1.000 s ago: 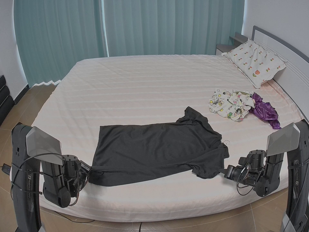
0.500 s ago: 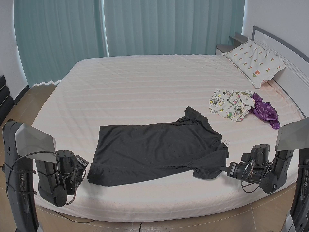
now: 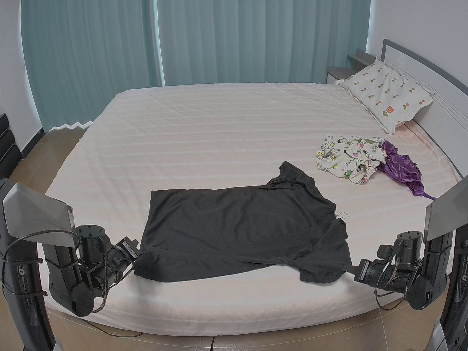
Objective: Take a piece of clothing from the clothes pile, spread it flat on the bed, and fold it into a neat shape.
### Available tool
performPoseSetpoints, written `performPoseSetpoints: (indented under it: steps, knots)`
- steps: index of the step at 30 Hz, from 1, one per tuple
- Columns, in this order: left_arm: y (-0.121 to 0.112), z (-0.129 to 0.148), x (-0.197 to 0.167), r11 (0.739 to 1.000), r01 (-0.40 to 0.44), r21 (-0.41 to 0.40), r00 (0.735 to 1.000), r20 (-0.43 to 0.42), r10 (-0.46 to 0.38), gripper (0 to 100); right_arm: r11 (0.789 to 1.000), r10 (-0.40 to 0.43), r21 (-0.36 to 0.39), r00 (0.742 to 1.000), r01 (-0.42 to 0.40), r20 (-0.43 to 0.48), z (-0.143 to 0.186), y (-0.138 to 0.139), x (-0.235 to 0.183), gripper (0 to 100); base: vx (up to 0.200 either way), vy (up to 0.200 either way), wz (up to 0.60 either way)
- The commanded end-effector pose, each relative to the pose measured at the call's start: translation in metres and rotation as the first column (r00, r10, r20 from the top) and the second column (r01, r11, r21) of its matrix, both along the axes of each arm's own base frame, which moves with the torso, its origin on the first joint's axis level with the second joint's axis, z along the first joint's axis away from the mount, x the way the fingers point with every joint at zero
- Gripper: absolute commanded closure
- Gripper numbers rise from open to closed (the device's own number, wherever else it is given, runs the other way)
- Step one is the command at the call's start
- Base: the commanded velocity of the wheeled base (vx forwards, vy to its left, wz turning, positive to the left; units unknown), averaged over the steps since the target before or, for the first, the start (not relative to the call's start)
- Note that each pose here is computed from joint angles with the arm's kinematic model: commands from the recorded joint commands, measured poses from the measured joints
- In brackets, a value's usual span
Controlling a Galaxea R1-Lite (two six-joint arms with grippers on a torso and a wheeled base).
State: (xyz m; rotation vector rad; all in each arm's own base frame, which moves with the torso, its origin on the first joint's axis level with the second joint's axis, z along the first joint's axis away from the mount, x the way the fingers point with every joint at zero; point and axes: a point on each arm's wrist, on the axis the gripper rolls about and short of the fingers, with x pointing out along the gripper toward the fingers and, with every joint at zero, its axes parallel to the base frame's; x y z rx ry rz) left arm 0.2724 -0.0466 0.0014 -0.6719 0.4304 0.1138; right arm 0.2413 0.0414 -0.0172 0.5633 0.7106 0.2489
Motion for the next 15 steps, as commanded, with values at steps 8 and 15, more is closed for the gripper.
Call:
performPoseSetpoints:
  steps: [8, 15]
  knots:
    - [0.006, -0.018, 0.032, 0.981, 0.177, 0.081, 0.982, -0.078, -0.171, 0, 1.0, -0.012, 0.017, 0.993, 0.014, -0.116, -0.02, 0.0, -0.009, 100, 0.0, 0.0, 0.0]
    - [0.009, -0.021, 0.063, 0.968, 0.244, 0.065, 0.963, -0.135, -0.234, 0, 1.0, -0.007, 0.016, 0.993, 0.009, -0.117, -0.021, 0.001, -0.009, 100, 0.0, 0.0, 0.0]
